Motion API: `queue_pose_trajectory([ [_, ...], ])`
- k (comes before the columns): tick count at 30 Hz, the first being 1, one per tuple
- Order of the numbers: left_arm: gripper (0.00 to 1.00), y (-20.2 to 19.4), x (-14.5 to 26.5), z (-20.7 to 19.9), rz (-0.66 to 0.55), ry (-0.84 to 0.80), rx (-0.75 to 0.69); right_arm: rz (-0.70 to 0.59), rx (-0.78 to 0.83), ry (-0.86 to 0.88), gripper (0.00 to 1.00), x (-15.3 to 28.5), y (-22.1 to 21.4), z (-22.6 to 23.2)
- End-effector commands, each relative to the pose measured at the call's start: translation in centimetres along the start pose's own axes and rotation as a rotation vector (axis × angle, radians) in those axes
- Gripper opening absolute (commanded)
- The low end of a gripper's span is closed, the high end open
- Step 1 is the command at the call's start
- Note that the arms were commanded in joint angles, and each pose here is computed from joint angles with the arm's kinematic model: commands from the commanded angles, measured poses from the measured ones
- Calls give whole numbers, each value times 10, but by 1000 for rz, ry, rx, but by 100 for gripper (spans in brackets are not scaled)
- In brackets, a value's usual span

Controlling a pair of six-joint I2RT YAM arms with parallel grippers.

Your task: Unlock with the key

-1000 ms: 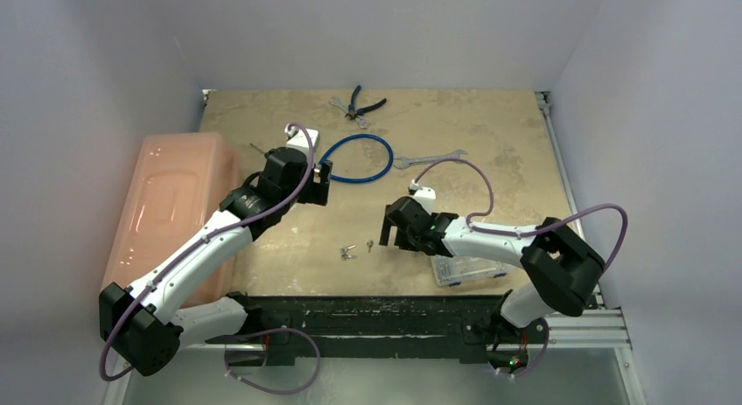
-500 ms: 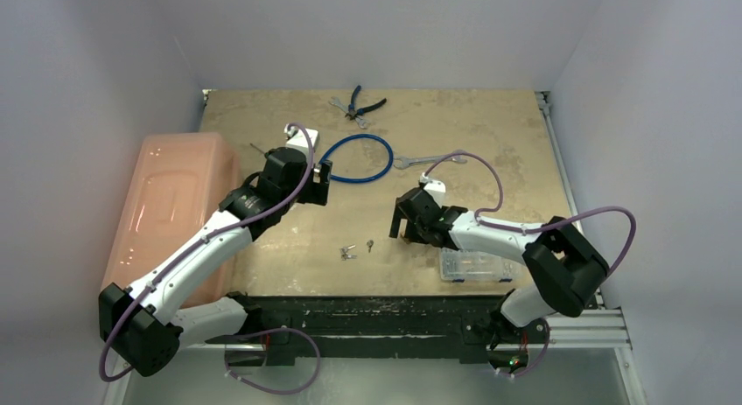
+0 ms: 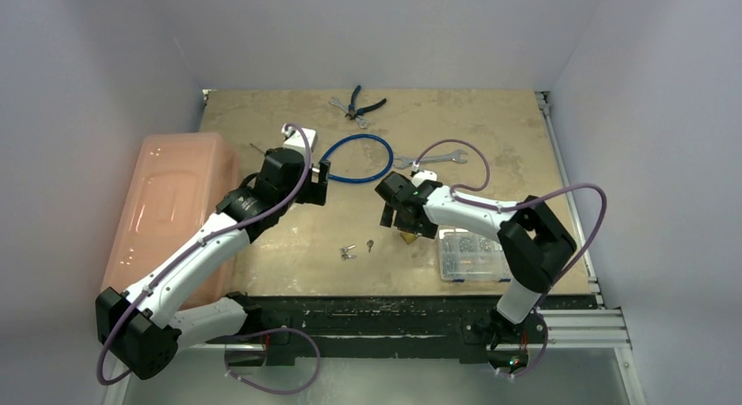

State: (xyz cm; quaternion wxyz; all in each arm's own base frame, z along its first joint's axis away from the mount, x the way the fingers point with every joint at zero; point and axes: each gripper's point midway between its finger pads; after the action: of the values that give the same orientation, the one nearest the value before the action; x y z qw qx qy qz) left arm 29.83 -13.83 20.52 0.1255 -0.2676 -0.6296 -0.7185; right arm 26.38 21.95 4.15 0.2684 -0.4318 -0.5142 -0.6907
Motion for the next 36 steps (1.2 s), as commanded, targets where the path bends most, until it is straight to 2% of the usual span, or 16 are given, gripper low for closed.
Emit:
queue_pose_trajectory([
  [1, 86, 13, 8, 5, -49, 14, 25, -6, -48, -172, 96, 8, 1, -23],
  [10, 86, 16, 11, 4, -62, 6, 31, 31, -89, -187, 88, 0, -11, -25],
  [21, 86, 17, 12, 4, -65, 3, 33, 22, -83, -168, 87, -15, -10, -11],
  [25, 86, 17, 12, 5, -66, 5, 35, 3, -77, -194, 80, -19, -8, -14],
  [30, 86, 16, 12, 4, -64, 5, 33, 8, -66, -189, 64, -23, -11, -14],
  [36, 86, 16, 11, 5, -63, 7, 33, -15, 11, -162, 52, -24, -7, -12],
])
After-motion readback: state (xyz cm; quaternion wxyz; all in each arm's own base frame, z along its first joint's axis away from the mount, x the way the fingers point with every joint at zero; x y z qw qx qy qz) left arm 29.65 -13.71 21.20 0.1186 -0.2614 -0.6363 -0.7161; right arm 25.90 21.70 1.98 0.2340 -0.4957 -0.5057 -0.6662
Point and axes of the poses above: each gripper's point midway between its finger pads, its own x axis back along the fingers, its own z axis along the line the jaws close on, y = z × x, and after that the axes turned 3 degrees about -x, right-handed
